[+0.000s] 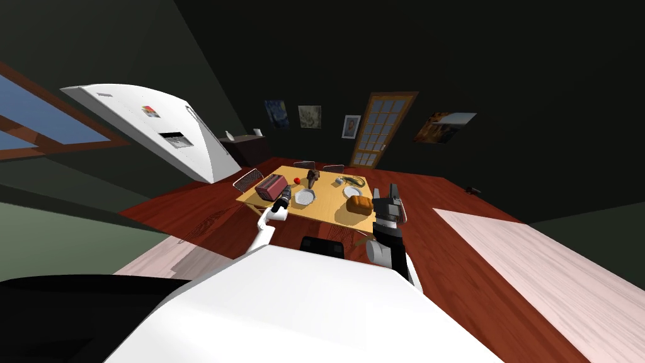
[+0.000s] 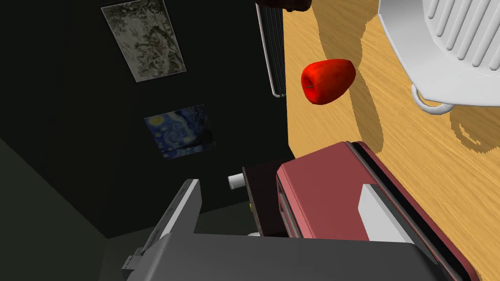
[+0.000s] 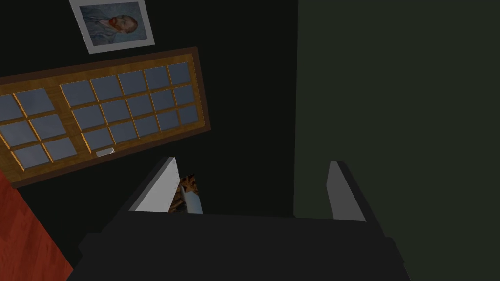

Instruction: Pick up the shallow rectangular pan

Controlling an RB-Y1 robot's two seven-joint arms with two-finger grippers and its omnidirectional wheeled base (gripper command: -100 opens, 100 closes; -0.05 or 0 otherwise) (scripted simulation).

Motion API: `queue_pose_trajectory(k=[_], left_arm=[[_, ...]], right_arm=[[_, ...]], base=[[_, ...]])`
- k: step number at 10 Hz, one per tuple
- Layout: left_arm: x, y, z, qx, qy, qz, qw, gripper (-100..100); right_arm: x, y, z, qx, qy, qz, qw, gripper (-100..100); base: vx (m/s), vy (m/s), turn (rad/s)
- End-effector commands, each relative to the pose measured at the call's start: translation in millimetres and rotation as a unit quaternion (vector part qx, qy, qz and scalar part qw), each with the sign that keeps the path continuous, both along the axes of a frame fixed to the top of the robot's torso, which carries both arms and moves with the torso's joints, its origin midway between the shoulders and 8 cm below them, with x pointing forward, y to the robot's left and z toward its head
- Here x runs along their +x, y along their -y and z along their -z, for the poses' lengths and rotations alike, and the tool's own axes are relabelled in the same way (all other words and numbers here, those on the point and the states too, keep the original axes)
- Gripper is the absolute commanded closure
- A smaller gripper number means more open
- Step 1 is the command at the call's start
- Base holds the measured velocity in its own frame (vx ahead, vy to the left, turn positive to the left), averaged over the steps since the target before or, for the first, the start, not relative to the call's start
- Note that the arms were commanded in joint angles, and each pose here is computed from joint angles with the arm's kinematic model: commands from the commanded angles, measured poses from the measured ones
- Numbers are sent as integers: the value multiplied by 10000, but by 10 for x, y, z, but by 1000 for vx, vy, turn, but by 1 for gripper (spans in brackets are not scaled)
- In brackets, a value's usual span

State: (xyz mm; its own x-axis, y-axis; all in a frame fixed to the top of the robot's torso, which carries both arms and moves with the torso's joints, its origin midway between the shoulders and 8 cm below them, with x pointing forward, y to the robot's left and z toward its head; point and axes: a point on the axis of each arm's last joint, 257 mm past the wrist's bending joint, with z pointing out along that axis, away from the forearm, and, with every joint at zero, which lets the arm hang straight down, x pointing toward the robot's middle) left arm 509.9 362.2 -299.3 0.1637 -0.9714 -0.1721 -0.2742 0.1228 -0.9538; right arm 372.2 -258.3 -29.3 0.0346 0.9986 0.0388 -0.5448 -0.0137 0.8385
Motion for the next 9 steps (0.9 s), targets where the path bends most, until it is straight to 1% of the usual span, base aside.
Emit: queue_pose_trajectory(k=[1, 2, 3, 4, 6, 7, 8, 9], left_arm=[[29, -32, 198, -27, -326, -79, 9994, -100], [6, -42, 272, -40, -416, -96, 9991, -100], [38, -60, 365, -58, -600, -142, 9981, -100], [14, -67, 439, -68, -675, -153, 9976, -100], [51, -92, 653, -111, -1068, -236, 9939, -100], [5, -101, 762, -128, -1188, -254, 9925, -100], [-10, -110, 913, -160, -1439, -299, 9890, -100], [12, -110, 968, -177, -1589, -328, 9866, -100]], right_arm=[[0, 0, 0, 0, 0, 0, 10000, 0], [0, 0, 0, 0, 0, 0, 10000, 0], [0, 0, 0, 0, 0, 0, 10000, 0], [0, 0, 0, 0, 0, 0, 10000, 0], [0, 0, 0, 0, 0, 0, 10000, 0], [0, 0, 0, 0, 0, 0, 10000, 0], [0, 0, 0, 0, 0, 0, 10000, 0], [0, 0, 0, 0, 0, 0, 10000, 0]], base=[[6, -34, -85], [8, -28, -21], [10, -28, -50], [4, -18, -23], [2, -27, -59], [5, -26, -33], [5, -28, -49], [11, -31, -76]])
